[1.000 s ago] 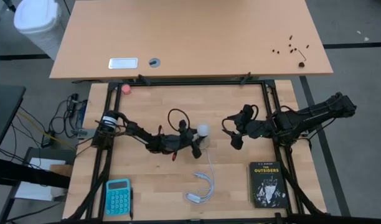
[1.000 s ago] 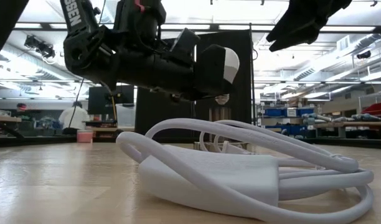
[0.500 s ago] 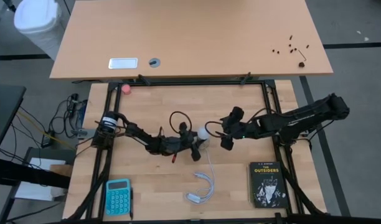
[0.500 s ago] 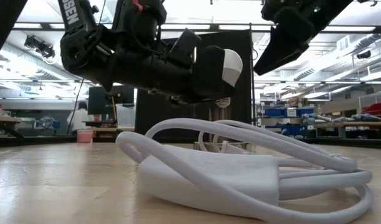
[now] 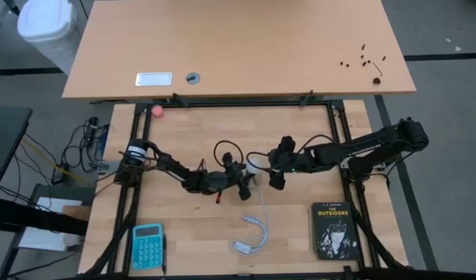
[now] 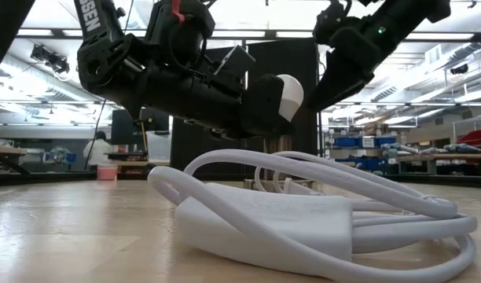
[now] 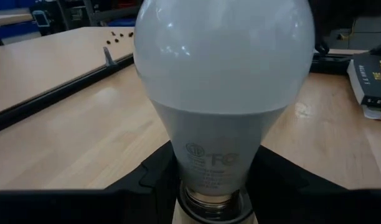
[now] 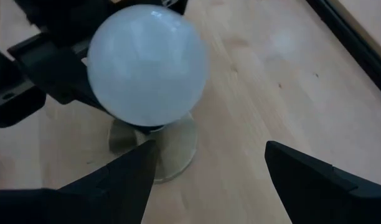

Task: Screw lightbulb
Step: Insert the white lightbulb into the silver lamp

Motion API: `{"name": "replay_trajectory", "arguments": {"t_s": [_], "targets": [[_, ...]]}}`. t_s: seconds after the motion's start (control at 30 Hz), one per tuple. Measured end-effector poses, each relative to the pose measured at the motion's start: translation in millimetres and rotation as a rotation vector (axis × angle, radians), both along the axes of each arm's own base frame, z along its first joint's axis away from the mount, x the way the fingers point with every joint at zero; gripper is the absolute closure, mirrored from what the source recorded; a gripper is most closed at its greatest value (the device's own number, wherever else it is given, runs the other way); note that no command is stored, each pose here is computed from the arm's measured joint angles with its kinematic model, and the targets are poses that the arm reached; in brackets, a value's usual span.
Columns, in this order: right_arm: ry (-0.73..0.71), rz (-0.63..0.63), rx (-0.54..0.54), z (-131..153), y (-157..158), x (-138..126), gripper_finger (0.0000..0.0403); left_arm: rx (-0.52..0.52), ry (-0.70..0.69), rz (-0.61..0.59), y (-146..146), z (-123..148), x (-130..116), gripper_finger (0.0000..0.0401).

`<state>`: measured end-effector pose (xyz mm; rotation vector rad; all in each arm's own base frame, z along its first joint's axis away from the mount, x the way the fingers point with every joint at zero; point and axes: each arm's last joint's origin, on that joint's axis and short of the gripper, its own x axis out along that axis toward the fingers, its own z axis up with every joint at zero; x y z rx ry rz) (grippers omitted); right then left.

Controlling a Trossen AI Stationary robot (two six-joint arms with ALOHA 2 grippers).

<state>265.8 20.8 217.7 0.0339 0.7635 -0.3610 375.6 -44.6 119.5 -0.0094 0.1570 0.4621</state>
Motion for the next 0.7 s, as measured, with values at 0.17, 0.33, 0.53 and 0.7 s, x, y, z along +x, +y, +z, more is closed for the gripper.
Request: {"name": "replay_trajectory", "arguments": {"t_s": [0.17, 0.33, 0.53, 0.7], "targets": [[-0.015, 0.010, -0.010, -0.5, -1.1, 3.5, 0.0093, 0.001, 0.009, 0.001, 0.0, -0.4, 0.0, 0.0233], [-0.021, 0.005, -0.014, 0.3, -4.1, 4.1, 0.0093, 0.004, 0.014, 0.001, 0.0, -0.6, -0.1, 0.0218], [-0.002, 0.009, -0.010, -4.4, -4.3, 6.2, 0.0093, 0.002, 0.014, -0.009, -0.2, -0.6, 0.0, 0.0181], [0.017, 0.020, -0.018, -7.0, -4.2, 6.4, 0.0093, -0.003, 0.011, -0.040, -0.8, -0.2, 0.5, 0.0164]]}}
